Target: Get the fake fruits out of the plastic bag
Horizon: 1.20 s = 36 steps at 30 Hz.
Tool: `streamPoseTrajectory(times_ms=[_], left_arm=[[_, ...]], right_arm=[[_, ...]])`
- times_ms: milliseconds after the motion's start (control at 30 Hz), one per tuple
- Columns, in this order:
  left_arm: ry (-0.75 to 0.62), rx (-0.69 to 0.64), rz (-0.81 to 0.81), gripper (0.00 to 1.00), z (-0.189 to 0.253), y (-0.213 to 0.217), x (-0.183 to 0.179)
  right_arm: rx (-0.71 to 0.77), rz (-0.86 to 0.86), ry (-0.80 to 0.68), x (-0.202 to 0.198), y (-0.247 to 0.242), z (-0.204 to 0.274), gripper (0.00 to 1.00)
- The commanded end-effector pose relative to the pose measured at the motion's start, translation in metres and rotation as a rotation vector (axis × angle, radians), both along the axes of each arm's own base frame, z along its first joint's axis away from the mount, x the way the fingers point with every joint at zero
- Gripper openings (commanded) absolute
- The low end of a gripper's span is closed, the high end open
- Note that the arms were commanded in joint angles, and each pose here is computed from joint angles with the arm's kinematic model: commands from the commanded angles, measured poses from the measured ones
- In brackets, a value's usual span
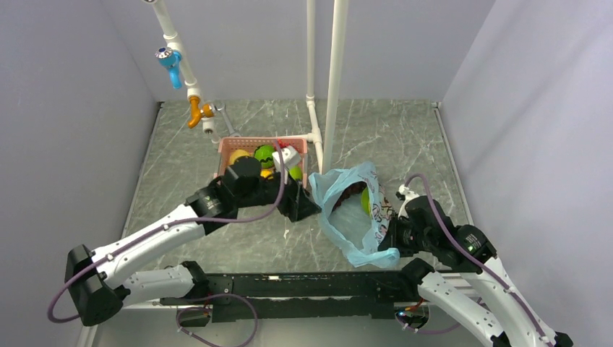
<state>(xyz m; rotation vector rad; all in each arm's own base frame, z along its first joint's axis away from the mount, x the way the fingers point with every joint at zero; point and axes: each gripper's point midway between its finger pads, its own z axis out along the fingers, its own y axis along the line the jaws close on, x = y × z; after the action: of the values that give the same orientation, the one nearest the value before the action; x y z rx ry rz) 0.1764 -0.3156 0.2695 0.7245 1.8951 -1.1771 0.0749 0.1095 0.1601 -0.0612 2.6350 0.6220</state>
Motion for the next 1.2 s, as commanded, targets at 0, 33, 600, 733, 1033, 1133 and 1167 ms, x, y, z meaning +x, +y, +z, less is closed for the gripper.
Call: streamPoseTrajectory(times_ms=[0,33,600,733,1033,1133,1167], left_arm=[[-0.135,-0.075,-0.044,0.75,0.011,-0.037,-0.009],[-0.153,-0.043,-0.038,0.73,0.002,-0.046,-0.008],[-0.246,0.162,0.085,0.56,-0.079,-0.135,0.037],[-0.198,0.204,0.07,0.57,-0.094,-0.15,0.035],[-0.12,0.239,0.094,0.6,-0.121,-0.173,0.046],[-0.111,0.241,0.121,0.62,-0.125,-0.177,0.052],[-0.108,0.24,0.136,0.62,-0.126,-0.178,0.055]], right_arm=[[0.03,-0.056,-0.051,0.008,0.0,0.006,0.0],[0.056,-0.065,-0.083,0.012,0.001,0.012,0.0],[0.058,-0.144,-0.31,0.036,-0.016,0.057,0.0],[0.07,-0.146,-0.318,0.033,-0.017,0.056,0.0],[-0.005,-0.158,-0.029,-0.002,-0.02,0.01,0.0],[-0.041,-0.181,0.07,-0.019,-0.027,-0.005,0.0],[-0.029,-0.189,0.088,-0.023,-0.027,-0.005,0.0]])
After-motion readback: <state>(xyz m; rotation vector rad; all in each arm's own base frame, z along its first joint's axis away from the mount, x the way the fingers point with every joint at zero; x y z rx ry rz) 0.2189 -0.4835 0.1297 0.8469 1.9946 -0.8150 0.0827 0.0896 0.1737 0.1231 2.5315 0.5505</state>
